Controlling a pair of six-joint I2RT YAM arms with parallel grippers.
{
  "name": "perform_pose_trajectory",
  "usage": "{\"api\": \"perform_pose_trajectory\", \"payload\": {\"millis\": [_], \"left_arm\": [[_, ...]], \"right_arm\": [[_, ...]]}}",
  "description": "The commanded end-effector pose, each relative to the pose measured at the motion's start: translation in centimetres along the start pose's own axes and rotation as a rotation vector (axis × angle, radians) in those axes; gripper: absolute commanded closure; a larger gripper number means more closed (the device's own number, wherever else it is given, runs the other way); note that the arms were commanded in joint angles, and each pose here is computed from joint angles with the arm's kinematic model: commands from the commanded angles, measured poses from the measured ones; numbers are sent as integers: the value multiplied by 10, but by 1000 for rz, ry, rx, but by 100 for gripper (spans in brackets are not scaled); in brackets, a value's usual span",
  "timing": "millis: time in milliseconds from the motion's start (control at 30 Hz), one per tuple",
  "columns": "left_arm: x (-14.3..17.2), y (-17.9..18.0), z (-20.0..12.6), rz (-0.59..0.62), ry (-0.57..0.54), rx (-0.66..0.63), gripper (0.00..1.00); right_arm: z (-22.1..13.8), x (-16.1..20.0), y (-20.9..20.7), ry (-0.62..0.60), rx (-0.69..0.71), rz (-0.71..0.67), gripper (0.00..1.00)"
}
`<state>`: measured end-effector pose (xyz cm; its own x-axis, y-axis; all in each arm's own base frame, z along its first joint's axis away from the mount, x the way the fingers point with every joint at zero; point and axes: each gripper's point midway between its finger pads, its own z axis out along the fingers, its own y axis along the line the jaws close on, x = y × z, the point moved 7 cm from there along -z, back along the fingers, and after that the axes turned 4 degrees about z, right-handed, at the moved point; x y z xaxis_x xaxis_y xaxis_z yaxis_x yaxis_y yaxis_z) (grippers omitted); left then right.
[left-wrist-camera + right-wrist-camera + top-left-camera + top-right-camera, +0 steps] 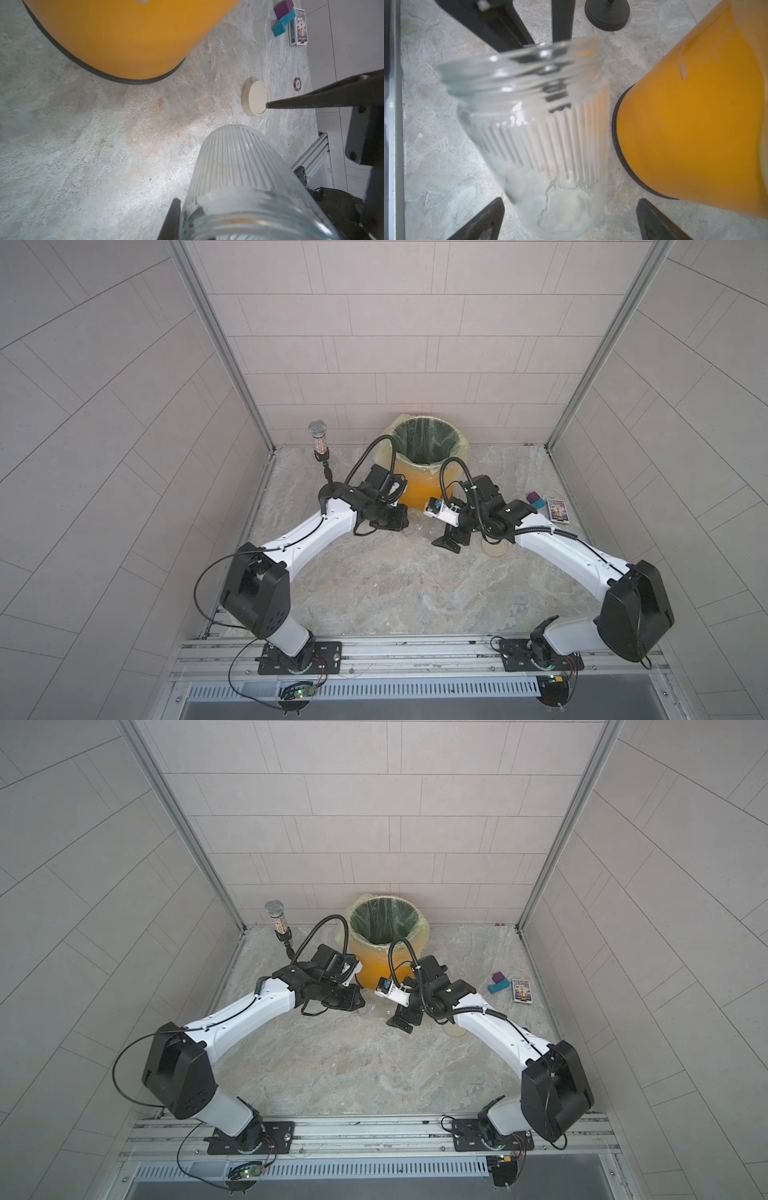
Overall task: Empty expired oatmeal from jars
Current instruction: Place the jar at the center of the board.
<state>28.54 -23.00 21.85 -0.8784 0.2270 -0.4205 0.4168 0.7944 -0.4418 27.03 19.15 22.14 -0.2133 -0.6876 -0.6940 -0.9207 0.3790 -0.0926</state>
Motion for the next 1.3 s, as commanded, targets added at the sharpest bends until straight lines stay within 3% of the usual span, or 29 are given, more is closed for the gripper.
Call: {"api": "perform_pose_trajectory", "payload": {"millis": [0,333,600,1033,1267], "left_arm": [[-5,-8,-7,0,-33,25,100],[1,3,-19,39,74,-223,100],[8,18,3,76,179,-437,100],[-8,20,26,142,238,-663,100],[-9,16,37,179,313,-708,100]], "right_arm": [[-10,1,13,-18,-49,-18,1],[-33,31,12,73,56,31,0],[-44,45,11,99,82,92,0],[-41,59,11,135,74,132,1],[-38,60,11,139,61,139,1]]}}
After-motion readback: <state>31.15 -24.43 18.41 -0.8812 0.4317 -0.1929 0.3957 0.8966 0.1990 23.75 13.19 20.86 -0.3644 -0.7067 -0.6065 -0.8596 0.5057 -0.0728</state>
